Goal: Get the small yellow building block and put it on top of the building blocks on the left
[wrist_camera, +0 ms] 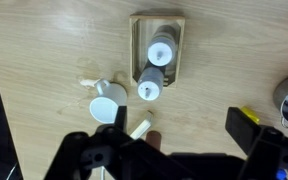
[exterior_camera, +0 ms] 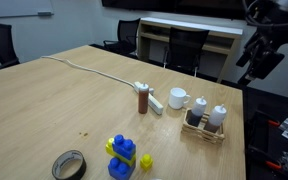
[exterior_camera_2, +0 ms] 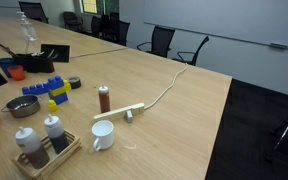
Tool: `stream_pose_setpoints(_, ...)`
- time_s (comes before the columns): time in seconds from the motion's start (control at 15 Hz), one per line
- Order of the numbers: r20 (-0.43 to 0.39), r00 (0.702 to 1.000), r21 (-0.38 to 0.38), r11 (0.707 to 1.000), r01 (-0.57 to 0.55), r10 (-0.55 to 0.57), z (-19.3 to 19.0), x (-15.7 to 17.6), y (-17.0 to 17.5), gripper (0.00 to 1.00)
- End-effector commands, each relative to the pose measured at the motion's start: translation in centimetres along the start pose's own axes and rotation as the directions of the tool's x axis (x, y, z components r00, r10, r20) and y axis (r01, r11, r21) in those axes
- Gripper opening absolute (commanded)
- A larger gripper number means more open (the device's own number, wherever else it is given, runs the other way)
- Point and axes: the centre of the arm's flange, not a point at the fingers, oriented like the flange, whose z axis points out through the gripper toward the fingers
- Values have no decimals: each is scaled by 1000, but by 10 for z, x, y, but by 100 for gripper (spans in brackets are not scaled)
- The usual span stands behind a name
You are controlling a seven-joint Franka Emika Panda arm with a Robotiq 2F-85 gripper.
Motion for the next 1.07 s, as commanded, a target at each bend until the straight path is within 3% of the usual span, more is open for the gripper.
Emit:
stream_pose_setpoints(0.0, -10, 1000, 58, 998, 20, -19, 17, 35, -27, 100)
stream_pose_setpoints(0.27, 1, 998, 119, 991, 68, -68, 37, 62, -59, 100)
stream_pose_setpoints(0.4, 31, 993, 104, 989, 107, -111, 47, 68, -71, 100)
stream_pose_setpoints(0.47, 8, 996, 110, 990, 88, -89, 43, 53, -62, 100)
stream_pose_setpoints(1.0, 19, 997, 130, 989, 77, -80, 56, 68, -73, 100)
